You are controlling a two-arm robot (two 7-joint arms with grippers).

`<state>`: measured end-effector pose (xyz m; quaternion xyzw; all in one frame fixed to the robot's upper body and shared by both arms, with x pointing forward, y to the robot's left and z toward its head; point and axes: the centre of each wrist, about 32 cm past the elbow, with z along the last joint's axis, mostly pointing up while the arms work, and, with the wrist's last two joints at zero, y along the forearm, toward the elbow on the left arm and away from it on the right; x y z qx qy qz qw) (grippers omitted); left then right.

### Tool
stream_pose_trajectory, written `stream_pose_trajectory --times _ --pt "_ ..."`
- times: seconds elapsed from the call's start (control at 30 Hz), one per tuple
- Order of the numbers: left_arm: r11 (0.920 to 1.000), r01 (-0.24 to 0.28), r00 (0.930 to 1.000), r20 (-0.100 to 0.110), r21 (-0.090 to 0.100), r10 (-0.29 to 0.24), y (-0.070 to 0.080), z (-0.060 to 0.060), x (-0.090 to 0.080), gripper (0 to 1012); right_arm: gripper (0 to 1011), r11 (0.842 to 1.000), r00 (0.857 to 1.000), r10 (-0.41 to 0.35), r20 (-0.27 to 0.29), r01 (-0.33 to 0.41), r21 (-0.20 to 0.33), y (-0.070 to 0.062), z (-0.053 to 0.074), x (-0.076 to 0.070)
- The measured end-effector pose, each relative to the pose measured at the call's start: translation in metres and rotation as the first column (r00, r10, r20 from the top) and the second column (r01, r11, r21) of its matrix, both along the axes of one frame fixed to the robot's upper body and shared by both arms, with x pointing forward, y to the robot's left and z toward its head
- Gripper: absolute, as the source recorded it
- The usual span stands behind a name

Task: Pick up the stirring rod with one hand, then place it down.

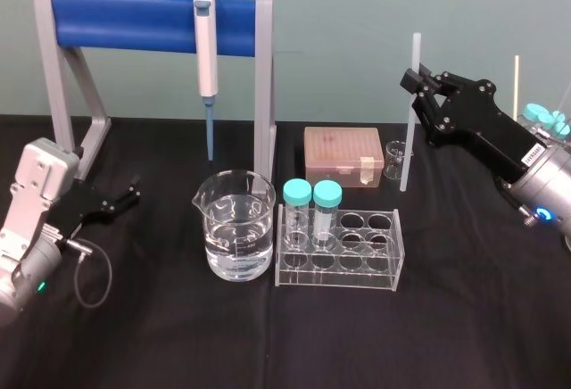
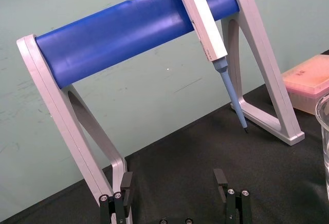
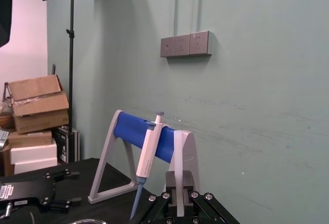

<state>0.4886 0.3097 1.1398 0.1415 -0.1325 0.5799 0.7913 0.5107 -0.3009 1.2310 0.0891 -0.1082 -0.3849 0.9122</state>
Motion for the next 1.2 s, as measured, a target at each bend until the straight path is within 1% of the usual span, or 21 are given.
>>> stream_pose_trajectory --times 1.2 --pt "1.0 0.0 1.0 0.0 0.0 0.0 0.0 0.0 0.0 1000 66 1.0 1.0 -0.006 0.004 0.006 -0.006 -0.0025 -0.0008 -0.0039"
